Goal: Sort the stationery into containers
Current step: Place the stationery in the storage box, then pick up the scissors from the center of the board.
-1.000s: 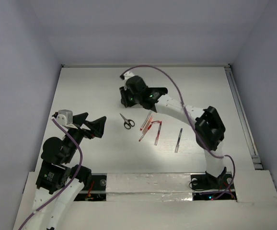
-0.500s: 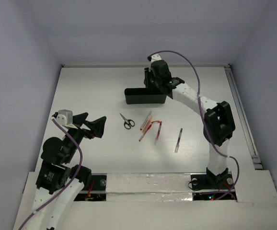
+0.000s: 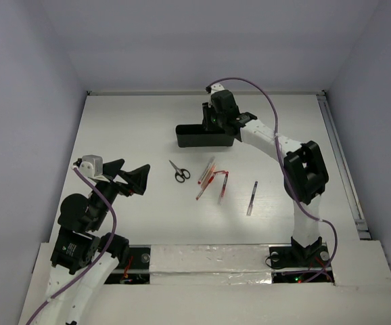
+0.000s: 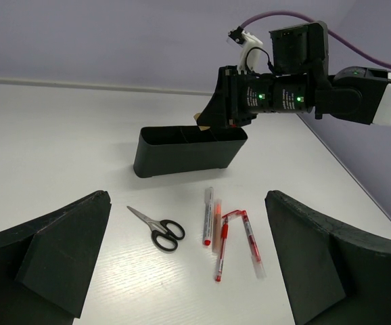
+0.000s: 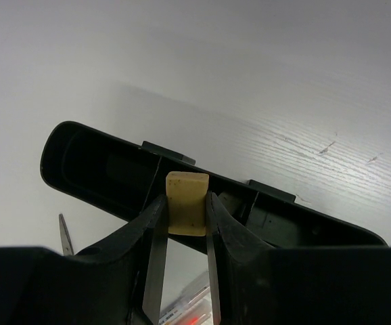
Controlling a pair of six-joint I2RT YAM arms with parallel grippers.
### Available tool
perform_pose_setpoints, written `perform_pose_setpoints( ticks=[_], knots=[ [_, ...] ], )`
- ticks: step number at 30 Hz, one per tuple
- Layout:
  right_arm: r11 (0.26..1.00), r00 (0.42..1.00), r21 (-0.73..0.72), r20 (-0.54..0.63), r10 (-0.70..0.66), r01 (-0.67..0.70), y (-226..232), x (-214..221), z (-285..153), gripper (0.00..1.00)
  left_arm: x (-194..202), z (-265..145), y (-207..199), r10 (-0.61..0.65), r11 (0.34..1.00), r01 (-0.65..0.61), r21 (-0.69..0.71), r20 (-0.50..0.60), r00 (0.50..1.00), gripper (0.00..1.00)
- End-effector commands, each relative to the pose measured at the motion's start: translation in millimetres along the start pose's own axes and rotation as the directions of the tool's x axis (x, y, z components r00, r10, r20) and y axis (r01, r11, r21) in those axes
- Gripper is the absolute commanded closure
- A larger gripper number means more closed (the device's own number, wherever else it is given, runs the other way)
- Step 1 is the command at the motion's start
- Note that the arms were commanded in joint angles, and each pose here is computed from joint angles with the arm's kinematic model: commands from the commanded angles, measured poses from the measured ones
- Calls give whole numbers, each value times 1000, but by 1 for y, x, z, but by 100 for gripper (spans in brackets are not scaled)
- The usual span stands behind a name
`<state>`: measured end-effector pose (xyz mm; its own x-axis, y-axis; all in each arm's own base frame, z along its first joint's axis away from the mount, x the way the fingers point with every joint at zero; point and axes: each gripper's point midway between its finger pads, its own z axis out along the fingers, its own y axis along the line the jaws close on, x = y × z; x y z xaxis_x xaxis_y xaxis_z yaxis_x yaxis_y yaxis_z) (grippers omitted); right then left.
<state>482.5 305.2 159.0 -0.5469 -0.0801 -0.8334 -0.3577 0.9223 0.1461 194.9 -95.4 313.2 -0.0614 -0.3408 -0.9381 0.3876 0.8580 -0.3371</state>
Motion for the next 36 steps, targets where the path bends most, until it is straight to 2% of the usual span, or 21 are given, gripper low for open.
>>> perform_pose_setpoints(
  ticks=[1,5,15,20,24,28,36],
  knots=[
    [1000,1000,-14,25,4,-4,2,-9,1,72,-15,1,-4,7,1000,-8,17,56,998,1],
    [1000,1000,-12,15,5,-5,1,-4,1,69,-15,2,-5,7,1000,-8,17,58,998,1],
    [1000,1000,-11,6,1,-1,0,-1,-3,53,-16,2,-1,4,1000,-3,-4,61,998,1],
    [1000,1000,-14,21,1,-1,0,-7,-11,52,-16,2,1,1,1000,0,-14,60,998,1],
    [997,999,-74,45,18,-15,10,-13,-24,53,-16,4,4,-10,999,12,-36,61,998,1],
    [991,999,-135,28,-19,23,42,3,-40,58,-12,8,5,-20,999,21,-41,46,999,1],
    [969,979,-200,-116,-168,143,107,87,-60,62,4,20,11,-45,996,43,-72,-21,999,1]
  ],
)
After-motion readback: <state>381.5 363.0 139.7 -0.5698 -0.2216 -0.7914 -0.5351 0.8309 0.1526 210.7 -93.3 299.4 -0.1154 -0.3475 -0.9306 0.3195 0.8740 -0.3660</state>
